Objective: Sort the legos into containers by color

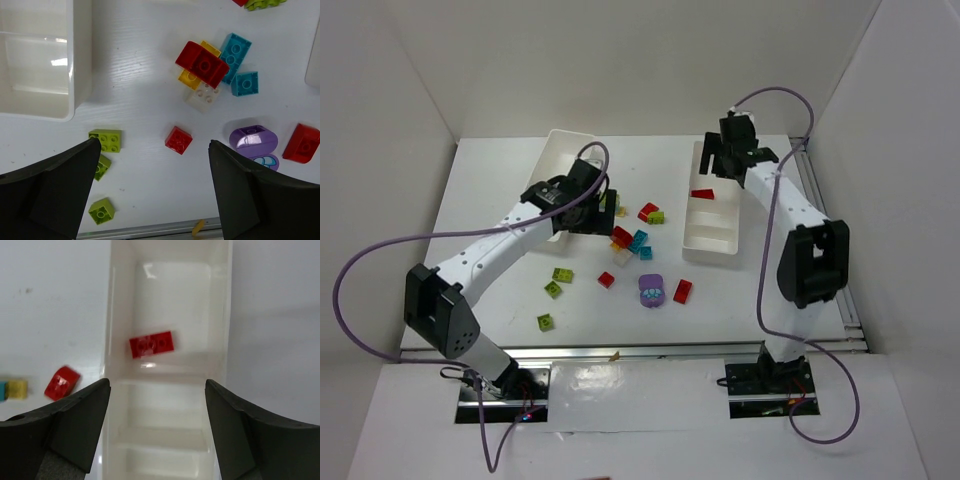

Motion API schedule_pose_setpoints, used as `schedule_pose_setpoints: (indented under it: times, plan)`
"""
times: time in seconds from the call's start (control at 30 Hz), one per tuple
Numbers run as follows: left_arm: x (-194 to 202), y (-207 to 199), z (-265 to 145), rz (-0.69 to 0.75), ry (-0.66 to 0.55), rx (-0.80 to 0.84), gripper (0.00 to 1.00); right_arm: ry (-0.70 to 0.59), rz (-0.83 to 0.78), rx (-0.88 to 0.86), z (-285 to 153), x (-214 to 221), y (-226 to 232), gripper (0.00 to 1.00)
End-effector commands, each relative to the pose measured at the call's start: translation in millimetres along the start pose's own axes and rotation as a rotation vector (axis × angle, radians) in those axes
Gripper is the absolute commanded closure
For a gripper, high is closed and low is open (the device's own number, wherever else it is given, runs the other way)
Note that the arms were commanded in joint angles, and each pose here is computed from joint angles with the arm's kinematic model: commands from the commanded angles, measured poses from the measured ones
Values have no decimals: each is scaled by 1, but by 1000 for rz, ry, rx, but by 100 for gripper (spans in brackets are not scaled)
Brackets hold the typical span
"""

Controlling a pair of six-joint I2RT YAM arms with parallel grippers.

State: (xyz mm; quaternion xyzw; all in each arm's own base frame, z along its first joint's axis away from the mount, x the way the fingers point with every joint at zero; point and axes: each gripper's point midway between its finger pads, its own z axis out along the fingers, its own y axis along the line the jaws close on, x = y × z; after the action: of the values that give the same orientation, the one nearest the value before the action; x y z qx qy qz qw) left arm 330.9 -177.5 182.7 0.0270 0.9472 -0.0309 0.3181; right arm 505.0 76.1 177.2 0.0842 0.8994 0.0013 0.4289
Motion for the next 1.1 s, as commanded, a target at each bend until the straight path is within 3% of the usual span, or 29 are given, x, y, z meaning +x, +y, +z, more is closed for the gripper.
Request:
schedule_pose_setpoints:
  times: [0.0, 0.17, 0.23, 0.4, 0.53, 0.6, 0.73, 0.83, 1.07]
  plan:
    - [6, -9, 2, 3, 22, 8, 0, -84, -6, 18, -87, -6, -1, 18]
    - [29, -14, 2, -12, 38, 44, 1, 57, 130, -8, -145, 91, 18, 24]
    - [35, -12, 1, -23, 38, 44, 1, 154, 199, -113, -163, 130, 32, 24]
    - [32, -9, -2, -28, 11, 38, 1, 284, 186, -141, -186, 202, 53, 14]
    - [34, -7, 4, -5, 23, 21, 1, 390, 131, -72, -171, 241, 60, 5]
    - [34, -5, 4, -4, 19, 13, 1, 425, 96, -70, -169, 250, 69, 7]
    - [34, -4, 6, -14, 15, 4, 1, 455, 90, -15, -153, 267, 67, 25]
    - [38, -1, 3, -14, 13, 5, 1, 459, 123, -21, -143, 269, 66, 32]
    - [51, -3, 7, -31, 47, 25, 1, 543, 142, -14, -126, 298, 61, 32]
